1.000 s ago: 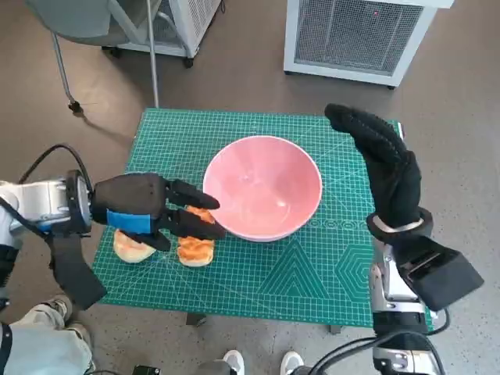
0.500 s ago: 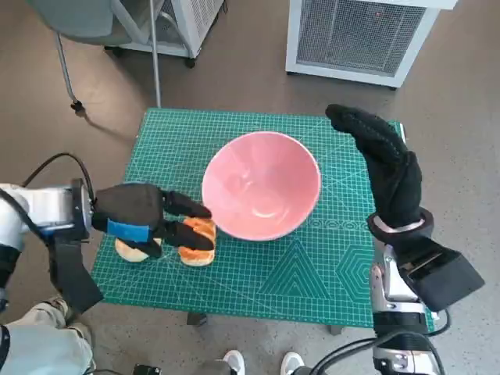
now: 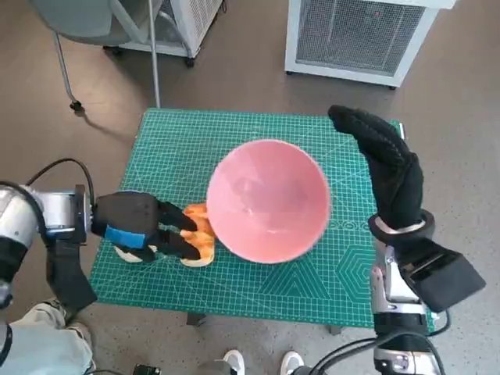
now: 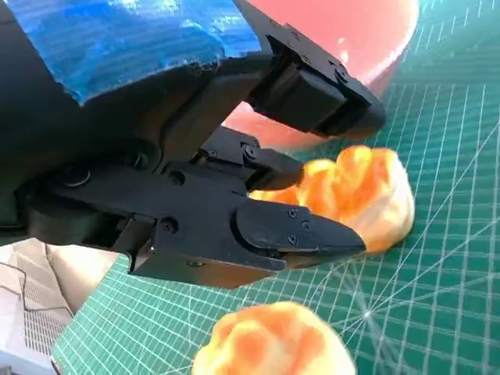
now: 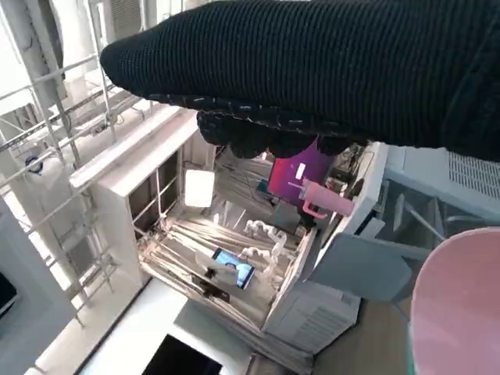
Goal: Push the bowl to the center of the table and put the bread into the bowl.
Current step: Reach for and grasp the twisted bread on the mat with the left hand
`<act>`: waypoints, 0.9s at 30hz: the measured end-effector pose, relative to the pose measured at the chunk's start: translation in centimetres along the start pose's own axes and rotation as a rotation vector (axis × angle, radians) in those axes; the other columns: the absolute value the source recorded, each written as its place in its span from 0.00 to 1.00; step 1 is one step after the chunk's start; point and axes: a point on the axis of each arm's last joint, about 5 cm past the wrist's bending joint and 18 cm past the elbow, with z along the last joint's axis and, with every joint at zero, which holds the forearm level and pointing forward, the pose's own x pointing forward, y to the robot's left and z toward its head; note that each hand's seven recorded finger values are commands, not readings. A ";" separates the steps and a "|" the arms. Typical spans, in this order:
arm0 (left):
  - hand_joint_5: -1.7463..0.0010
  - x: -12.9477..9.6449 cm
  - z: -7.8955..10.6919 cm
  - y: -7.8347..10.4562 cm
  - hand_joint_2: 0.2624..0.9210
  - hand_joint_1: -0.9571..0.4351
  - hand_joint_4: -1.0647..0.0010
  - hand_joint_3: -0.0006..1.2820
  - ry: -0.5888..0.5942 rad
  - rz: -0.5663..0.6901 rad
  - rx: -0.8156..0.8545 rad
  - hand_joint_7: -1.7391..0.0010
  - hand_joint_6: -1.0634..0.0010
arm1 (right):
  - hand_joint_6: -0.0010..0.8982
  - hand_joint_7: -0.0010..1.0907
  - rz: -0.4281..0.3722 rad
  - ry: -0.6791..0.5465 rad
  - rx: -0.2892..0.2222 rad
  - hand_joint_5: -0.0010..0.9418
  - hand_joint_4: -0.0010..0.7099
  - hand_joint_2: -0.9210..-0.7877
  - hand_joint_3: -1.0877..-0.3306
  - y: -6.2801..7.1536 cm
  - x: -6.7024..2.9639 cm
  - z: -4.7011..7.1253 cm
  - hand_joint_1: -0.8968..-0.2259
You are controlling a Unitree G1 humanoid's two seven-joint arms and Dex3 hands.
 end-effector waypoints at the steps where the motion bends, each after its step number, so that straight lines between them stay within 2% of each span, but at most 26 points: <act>1: 0.97 0.1 0.0 -0.1 1.00 0.63 0.43 0.16 -0.002 -0.001 0.005 0.96 0.41 | 0.00 0.63 -0.001 0.000 0.000 0.01 0.35 0.00 0.36 0.0 -0.01 0.0 0.34; 17: 1.00 1.5 -0.6 -0.5 1.00 0.55 0.49 0.13 -0.025 0.059 0.067 0.98 0.48 | 0.00 0.62 -0.008 0.011 0.004 0.01 0.35 0.00 0.36 0.0 -0.17 -0.2 0.36; 27: 1.00 1.9 -0.8 -0.3 1.00 0.54 0.49 0.13 -0.036 0.086 0.105 0.98 0.48 | 0.00 0.62 -0.010 0.011 0.008 0.01 0.35 0.00 0.36 0.1 -0.19 -0.2 0.35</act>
